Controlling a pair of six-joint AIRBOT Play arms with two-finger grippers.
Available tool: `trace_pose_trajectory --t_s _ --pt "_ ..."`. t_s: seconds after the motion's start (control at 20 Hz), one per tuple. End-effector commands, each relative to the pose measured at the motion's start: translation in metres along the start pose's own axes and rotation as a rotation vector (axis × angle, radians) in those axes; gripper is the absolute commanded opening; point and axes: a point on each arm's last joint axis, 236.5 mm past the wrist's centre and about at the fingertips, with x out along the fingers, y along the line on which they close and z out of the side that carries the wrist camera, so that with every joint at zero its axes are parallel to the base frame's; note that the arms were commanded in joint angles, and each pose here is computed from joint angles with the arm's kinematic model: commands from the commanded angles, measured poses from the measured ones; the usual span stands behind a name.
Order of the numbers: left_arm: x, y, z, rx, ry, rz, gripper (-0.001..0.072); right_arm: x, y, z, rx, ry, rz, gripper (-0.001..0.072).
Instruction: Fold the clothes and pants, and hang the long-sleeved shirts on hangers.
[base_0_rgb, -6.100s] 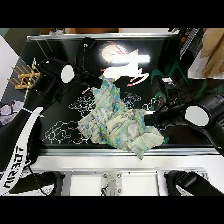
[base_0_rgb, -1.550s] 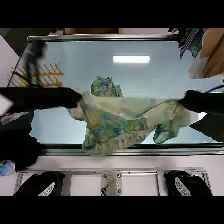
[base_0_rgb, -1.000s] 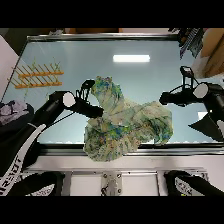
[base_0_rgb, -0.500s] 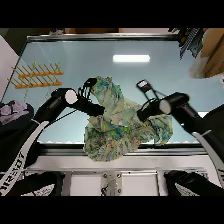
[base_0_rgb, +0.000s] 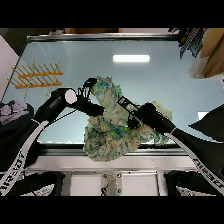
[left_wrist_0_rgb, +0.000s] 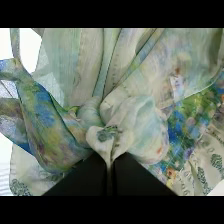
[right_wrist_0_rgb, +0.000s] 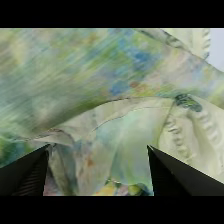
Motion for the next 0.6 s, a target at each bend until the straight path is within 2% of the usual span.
trace_pose_trajectory --t_s 0.0,0.2,0.25,0.3,0.35,0.45,0.5,0.55 --pt "0.0 0.0 -0.001 -0.002 0.006 0.0 0.0012 0.004 -0.014 0.003 -0.024 -0.004 -0.073 0.0649" --pt "0.0 0.0 -0.001 -0.002 0.007 0.0 0.0012 0.009 -0.014 0.017 0.039 -0.065 -0.067 0.0647" --pt "0.0 0.0 -0.001 -0.002 0.007 0.0 0.0012 0.012 -0.012 0.019 0.058 -0.071 -0.063 0.0549" --pt "0.0 0.0 -0.002 -0.002 0.007 0.0 0.0012 0.015 -0.011 0.019 0.058 -0.066 -0.061 0.0321" --pt "0.0 0.0 -0.002 -0.002 0.009 0.0 0.0012 0.018 -0.01 0.017 0.057 -0.058 -0.058 0.025" --pt "0.0 0.0 -0.003 -0.001 0.015 0.0 0.0012 0.021 -0.009 0.016 0.056 -0.05 -0.056 0.0245" --pt "0.0 0.0 -0.003 -0.002 0.014 0.0 0.0012 0.02 -0.009 0.017 0.058 -0.053 -0.057 0.0182" --pt "-0.001 0.0 -0.003 -0.001 0.013 0.0 0.0012 0.016 -0.011 0.021 0.073 -0.066 -0.059 0.0008"
